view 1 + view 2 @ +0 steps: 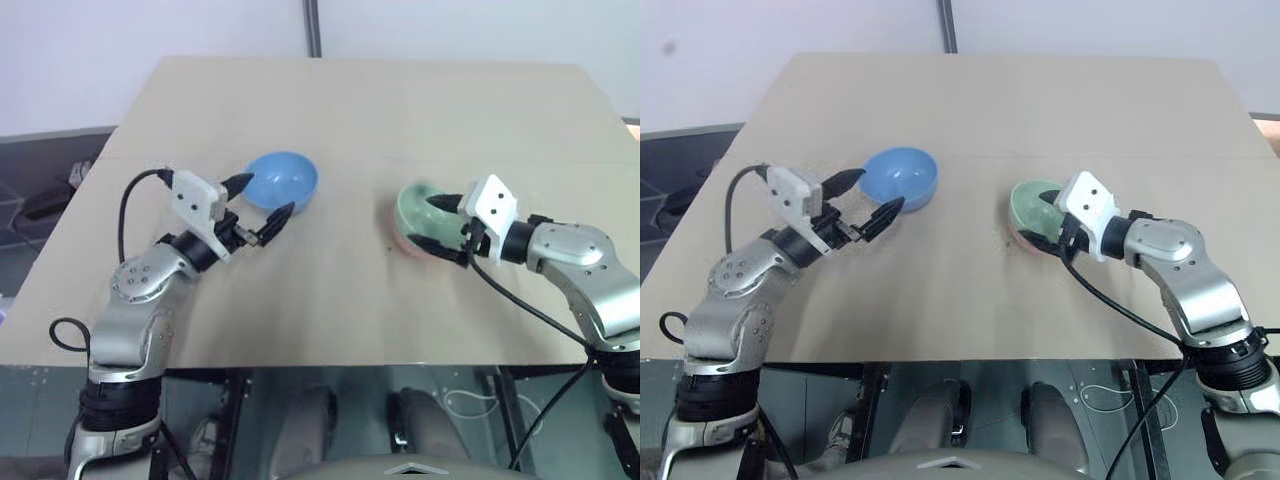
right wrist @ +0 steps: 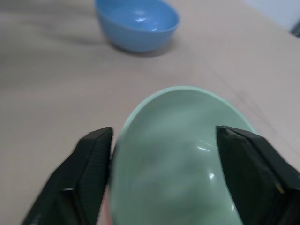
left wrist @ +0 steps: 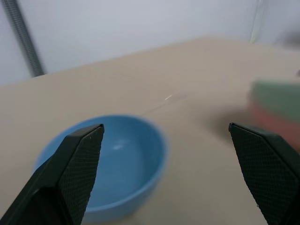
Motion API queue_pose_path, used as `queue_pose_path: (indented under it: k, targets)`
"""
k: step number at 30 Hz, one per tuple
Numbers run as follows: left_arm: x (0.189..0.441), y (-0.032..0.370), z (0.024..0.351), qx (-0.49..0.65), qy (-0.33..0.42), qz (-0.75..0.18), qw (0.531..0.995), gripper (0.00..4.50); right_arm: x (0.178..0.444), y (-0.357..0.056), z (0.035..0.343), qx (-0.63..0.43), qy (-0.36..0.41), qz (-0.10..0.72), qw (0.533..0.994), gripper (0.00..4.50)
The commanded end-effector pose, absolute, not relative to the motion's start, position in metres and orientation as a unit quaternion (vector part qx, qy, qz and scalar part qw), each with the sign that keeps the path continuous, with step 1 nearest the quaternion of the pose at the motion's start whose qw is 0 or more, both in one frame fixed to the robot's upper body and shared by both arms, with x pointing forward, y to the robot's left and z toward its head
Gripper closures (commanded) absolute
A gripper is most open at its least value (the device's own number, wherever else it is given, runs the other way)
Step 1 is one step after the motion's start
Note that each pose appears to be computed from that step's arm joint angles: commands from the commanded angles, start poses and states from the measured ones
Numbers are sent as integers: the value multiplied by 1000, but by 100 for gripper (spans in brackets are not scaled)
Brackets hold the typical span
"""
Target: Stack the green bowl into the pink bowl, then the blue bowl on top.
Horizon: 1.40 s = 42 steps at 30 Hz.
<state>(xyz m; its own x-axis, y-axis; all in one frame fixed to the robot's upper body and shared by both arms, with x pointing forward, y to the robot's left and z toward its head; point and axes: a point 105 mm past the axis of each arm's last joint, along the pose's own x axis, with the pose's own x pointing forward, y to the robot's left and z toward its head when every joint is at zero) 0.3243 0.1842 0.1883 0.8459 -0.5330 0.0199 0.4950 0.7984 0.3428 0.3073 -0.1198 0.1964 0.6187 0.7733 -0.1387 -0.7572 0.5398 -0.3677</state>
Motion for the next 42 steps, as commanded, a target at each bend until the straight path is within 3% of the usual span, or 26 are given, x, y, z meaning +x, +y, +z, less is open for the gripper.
queue_pose_path:
  k: [1,8,9,11,18,19,27,36,39,42]
  targets:
    - [337,178,187,299,-4,-283,911,0,285,-121,223,-189,-83,441,873,76]
    - [368,168,166,468,54,-300,830,0,270,-119,217,-173,-87,428,883,76]
    - [370,166,161,481,58,-310,818,24,270,-119,217,-173,-88,423,885,71]
    - [373,162,156,494,57,-321,806,85,269,-121,218,-174,-89,413,890,70]
    - [385,149,158,491,38,-340,801,419,267,-135,219,-183,-88,366,908,70]
    - [385,145,161,488,28,-347,800,444,267,-137,219,-184,-87,362,910,70]
    - [357,51,232,417,-147,-496,747,444,247,-176,213,-189,-64,270,942,70]
    - [331,-24,246,394,-211,-650,615,444,230,-192,196,-185,-37,198,962,70]
    - [326,-27,234,404,-202,-680,578,331,229,-190,195,-184,-38,194,963,70]
    - [329,-21,232,414,-202,-676,575,195,228,-191,195,-186,-39,191,963,70]
